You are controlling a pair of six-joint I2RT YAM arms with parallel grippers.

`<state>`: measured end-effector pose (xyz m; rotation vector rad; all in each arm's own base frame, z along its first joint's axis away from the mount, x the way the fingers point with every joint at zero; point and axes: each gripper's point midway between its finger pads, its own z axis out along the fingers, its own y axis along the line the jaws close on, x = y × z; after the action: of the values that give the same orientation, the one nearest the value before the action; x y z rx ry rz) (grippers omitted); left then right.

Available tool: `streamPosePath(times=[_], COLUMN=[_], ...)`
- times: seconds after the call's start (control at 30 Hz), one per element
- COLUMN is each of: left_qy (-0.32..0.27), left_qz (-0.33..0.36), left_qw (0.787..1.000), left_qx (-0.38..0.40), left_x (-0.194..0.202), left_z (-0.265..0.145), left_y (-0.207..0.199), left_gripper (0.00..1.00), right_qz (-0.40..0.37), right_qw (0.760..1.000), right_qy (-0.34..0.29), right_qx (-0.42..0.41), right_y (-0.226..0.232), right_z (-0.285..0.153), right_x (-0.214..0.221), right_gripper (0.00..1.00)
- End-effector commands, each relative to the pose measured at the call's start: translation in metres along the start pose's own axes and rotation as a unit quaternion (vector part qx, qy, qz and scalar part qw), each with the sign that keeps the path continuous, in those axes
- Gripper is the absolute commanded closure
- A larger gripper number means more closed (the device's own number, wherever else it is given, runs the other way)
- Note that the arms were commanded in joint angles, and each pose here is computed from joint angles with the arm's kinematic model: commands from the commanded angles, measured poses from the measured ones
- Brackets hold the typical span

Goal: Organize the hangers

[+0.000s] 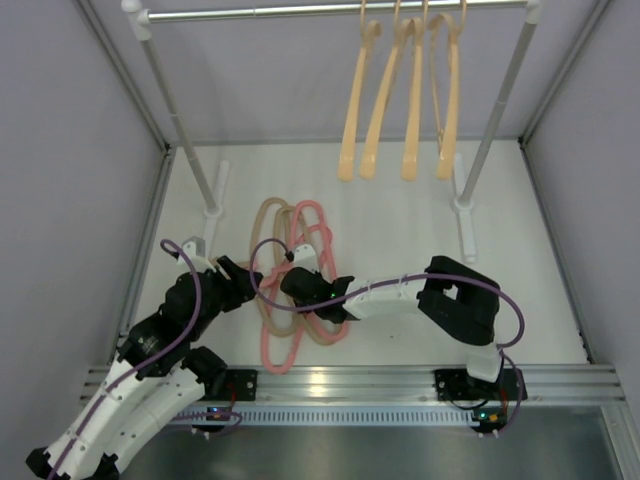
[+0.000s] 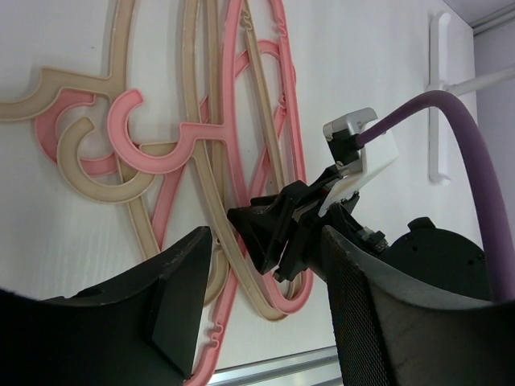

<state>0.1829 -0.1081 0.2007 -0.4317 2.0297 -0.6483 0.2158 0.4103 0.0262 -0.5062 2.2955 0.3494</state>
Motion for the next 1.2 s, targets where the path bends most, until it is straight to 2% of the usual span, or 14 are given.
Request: streamPosePath(times=[0.0,0.07,0.17,0.2,0.3,0.57,0.87,1.0,1.07,1.17], left_qy=[-0.003,-0.002,-0.002,-0.003,-0.005,-0.017,-0.059,-0.093,-0.113,-0.141], left_qz=[0.002,0.001,0.000,0.000,-0.001,-0.002,-0.008,-0.016,-0.016,-0.017], left_qw=[1.000,1.000,1.000,1.000,1.000,0.999,0.997,0.993,0.991,0.987], left_qx=[0.007,0.008,0.008,0.009,0.014,0.027,0.052,0.071,0.073,0.080], left_x=[0.000,0.001,0.001,0.001,-0.001,-0.011,-0.043,-0.071,-0.083,-0.103], left_z=[0.000,0.000,0.000,-0.001,-0.003,-0.011,-0.034,-0.061,-0.073,-0.095], left_y=[-0.001,-0.001,0.000,-0.001,-0.003,-0.011,-0.028,-0.041,-0.042,-0.047], left_gripper=[0.38,0.39,0.38,0.39,0.38,0.39,0.38,0.39,0.39,0.39], right_qz=[0.012,0.012,0.016,0.018,0.027,0.069,0.102,0.112,0.112,0.118], right_qw=[1.000,1.000,1.000,0.999,0.999,0.992,0.969,0.953,0.952,0.942], right_qy=[-0.013,-0.013,-0.015,-0.019,-0.029,-0.074,-0.107,-0.125,-0.122,-0.153], right_qx=[-0.012,-0.013,-0.018,-0.020,-0.028,-0.073,-0.196,-0.251,-0.258,-0.273], right_y=[0.009,0.009,0.010,0.011,0.012,0.023,0.074,0.109,0.119,0.133], right_z=[0.010,0.010,0.007,0.003,-0.007,-0.055,-0.119,-0.143,-0.140,-0.162], right_x=[-0.011,-0.010,-0.014,-0.017,-0.027,-0.074,-0.145,-0.192,-0.200,-0.242], right_gripper=[0.65,0.67,0.82,0.90,0.99,1.00,1.00,1.00,1.00,1.00])
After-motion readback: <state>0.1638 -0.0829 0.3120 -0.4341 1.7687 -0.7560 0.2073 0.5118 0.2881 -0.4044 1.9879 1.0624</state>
